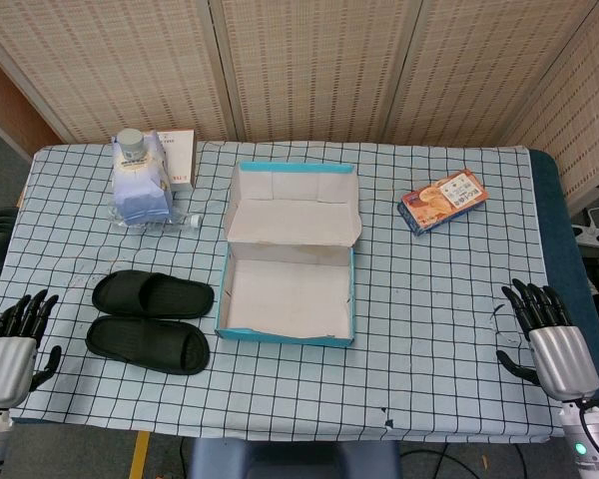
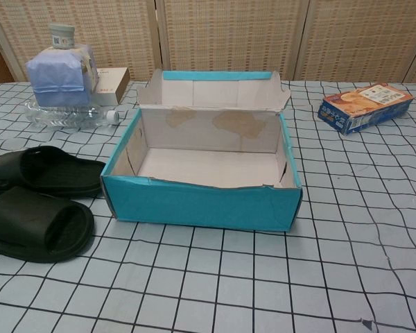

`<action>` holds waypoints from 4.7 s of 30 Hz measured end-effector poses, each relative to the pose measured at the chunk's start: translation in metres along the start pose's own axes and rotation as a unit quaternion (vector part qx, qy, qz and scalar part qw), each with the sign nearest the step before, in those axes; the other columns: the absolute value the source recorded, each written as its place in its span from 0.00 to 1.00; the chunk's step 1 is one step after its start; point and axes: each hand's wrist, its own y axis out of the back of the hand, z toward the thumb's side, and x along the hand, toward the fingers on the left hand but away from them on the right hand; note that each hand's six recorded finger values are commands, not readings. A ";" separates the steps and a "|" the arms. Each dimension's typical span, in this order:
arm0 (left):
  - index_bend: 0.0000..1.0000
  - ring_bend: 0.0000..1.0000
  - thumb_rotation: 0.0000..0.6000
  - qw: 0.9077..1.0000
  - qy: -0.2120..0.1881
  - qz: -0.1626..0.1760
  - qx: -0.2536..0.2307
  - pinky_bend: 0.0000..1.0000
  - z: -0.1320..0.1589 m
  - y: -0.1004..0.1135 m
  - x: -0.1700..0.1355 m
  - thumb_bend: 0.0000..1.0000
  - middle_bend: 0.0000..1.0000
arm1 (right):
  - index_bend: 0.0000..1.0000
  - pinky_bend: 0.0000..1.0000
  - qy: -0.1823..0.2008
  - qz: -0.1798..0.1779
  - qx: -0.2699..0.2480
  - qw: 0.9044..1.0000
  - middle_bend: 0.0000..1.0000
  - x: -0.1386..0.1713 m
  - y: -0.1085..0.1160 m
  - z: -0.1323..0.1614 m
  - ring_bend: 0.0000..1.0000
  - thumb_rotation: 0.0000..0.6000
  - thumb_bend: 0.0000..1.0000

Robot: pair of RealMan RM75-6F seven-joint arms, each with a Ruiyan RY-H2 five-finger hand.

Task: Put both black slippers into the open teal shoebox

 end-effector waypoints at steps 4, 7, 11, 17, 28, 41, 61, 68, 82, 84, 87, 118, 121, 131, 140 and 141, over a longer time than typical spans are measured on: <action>0.00 0.00 1.00 0.999 -0.039 -0.031 -0.018 0.12 0.014 -0.010 -0.008 0.45 0.00 | 0.00 0.00 0.004 -0.002 -0.005 1.000 0.00 0.003 0.002 0.000 0.00 0.96 0.14; 0.00 0.00 1.00 0.994 -0.079 -0.065 -0.026 0.12 0.029 -0.019 -0.014 0.44 0.00 | 0.00 0.00 0.002 -0.002 -0.005 1.000 0.00 0.006 0.004 -0.002 0.00 0.96 0.14; 0.00 0.00 1.00 0.988 -0.112 -0.106 -0.015 0.12 0.048 -0.032 -0.013 0.42 0.00 | 0.00 0.00 -0.001 0.010 -0.004 1.000 0.00 0.007 0.002 -0.003 0.00 0.96 0.14; 0.00 0.00 1.00 0.980 -0.149 -0.129 -0.004 0.12 0.080 -0.043 0.005 0.42 0.00 | 0.00 0.00 0.005 0.025 0.000 1.000 0.00 0.008 -0.001 0.001 0.00 0.96 0.14; 0.00 0.00 1.00 0.969 -0.177 -0.156 0.066 0.12 0.124 -0.074 0.038 0.41 0.00 | 0.00 0.00 -0.004 0.043 0.000 0.999 0.00 0.008 -0.002 -0.003 0.00 0.96 0.14; 0.00 0.00 1.00 0.960 -0.155 -0.203 0.114 0.15 0.130 -0.090 0.038 0.40 0.00 | 0.00 0.00 -0.007 0.039 -0.004 0.999 0.00 0.007 0.001 -0.006 0.00 0.96 0.14; 0.00 0.00 1.00 0.955 -0.148 -0.230 0.114 0.16 0.132 -0.089 0.037 0.39 0.00 | 0.00 0.00 -0.002 0.042 -0.004 0.999 0.00 0.009 0.000 -0.003 0.00 0.96 0.14; 0.00 0.00 1.00 0.955 -0.147 -0.223 0.127 0.16 0.132 -0.097 0.043 0.39 0.00 | 0.00 0.00 -0.002 0.045 -0.003 0.999 0.00 0.009 -0.001 -0.003 0.00 0.96 0.14; 0.38 0.39 1.00 0.959 -0.144 -0.202 0.134 0.43 0.131 -0.106 0.050 0.43 0.47 | 0.00 0.00 -0.003 0.048 -0.003 0.999 0.00 0.009 -0.002 -0.003 0.00 0.97 0.14; 0.42 0.43 1.00 0.961 -0.143 -0.198 0.131 0.44 0.131 -0.106 0.050 0.44 0.51 | 0.00 0.00 -0.003 0.049 -0.002 0.999 0.00 0.009 -0.002 -0.002 0.00 0.97 0.14; 0.44 0.46 1.00 0.964 -0.143 -0.187 0.124 0.46 0.131 -0.102 0.051 0.45 0.54 | 0.00 0.00 -0.003 0.050 -0.002 0.999 0.00 0.009 -0.003 -0.002 0.00 0.97 0.14; 0.54 0.56 1.00 0.973 -0.225 -0.015 0.057 0.56 0.204 0.034 0.064 0.47 0.67 | 0.00 0.00 0.011 0.054 -0.012 0.998 0.00 0.009 -0.003 0.004 0.00 0.97 0.14; 0.54 0.56 1.00 0.967 -0.252 -0.016 0.044 0.56 0.238 0.039 0.073 0.47 0.67 | 0.00 0.00 0.007 0.050 -0.017 0.999 0.00 0.010 0.000 0.000 0.00 0.98 0.14; 0.54 0.56 1.00 0.953 -0.302 -0.026 0.017 0.56 0.332 0.047 0.098 0.47 0.67 | 0.00 0.00 0.006 0.057 -0.026 0.998 0.00 0.008 0.001 -0.004 0.00 0.97 0.14; 0.53 0.57 1.00 0.943 -0.329 -0.044 -0.001 0.57 0.385 0.041 0.113 0.46 0.67 | 0.00 0.00 0.008 0.068 -0.029 0.997 0.00 0.005 -0.003 -0.005 0.00 0.97 0.14; 0.53 0.57 1.00 0.943 -0.330 -0.048 -0.004 0.57 0.388 0.040 0.115 0.46 0.67 | 0.00 0.00 0.008 0.068 -0.029 0.997 0.00 0.005 -0.003 -0.005 0.00 0.97 0.14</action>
